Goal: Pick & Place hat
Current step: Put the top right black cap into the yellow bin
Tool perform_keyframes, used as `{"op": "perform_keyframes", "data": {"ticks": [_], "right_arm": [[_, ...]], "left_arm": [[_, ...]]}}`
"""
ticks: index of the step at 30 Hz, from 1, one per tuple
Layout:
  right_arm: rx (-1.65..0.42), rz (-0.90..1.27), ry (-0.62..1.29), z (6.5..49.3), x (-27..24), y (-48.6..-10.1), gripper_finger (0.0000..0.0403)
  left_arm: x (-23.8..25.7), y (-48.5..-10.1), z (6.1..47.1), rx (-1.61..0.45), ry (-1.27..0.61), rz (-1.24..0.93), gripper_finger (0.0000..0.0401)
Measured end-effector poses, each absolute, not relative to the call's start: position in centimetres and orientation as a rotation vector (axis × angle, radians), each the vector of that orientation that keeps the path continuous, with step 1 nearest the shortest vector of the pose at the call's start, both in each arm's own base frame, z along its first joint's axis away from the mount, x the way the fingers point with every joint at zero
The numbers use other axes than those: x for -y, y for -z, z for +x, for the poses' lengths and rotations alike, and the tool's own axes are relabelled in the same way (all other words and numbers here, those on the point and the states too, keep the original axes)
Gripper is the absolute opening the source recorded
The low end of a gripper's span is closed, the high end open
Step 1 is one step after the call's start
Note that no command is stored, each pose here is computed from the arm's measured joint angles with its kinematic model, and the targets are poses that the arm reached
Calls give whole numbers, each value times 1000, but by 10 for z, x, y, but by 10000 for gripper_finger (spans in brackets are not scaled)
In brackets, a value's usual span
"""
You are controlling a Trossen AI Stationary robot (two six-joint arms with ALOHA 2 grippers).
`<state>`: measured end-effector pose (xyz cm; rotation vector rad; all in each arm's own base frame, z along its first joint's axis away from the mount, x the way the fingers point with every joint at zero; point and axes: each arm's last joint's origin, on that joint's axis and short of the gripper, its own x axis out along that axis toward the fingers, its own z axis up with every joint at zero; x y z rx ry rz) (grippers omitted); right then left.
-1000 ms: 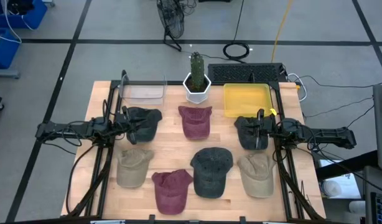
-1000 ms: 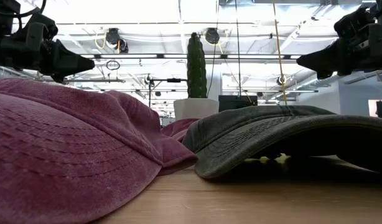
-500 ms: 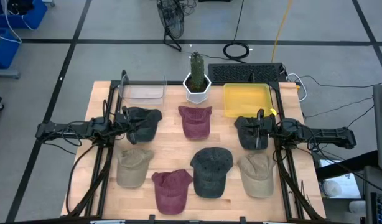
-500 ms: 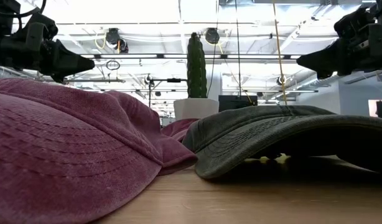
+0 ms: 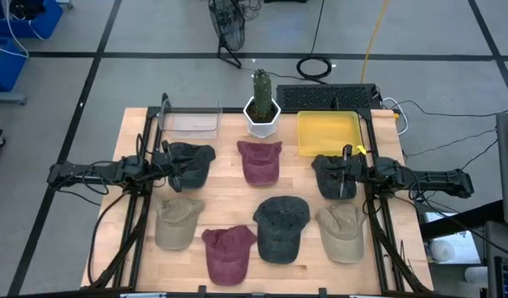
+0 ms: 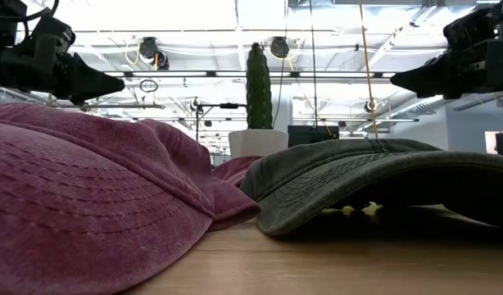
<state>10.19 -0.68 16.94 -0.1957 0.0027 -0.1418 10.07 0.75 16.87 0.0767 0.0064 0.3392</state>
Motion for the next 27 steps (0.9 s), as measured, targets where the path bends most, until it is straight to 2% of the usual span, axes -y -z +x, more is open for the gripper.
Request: {"op": "perform_keyframes", "data": {"ticks": [10,15,19,27], "right_arm": [[-2,-191,141,102,7,-169,0],[13,25,141,102,7,-170,0],[27,207,139,102,7,-170,0],[124,306,123,101,7,-178,0]], "left_arm": [[-8,-169,101,-10,-339,97,47],[-8,-169,101,-8,-339,89,47],[-7,-169,101,12,-337,-32,47],[-7,-171,101,62,-332,-169,47]]}}
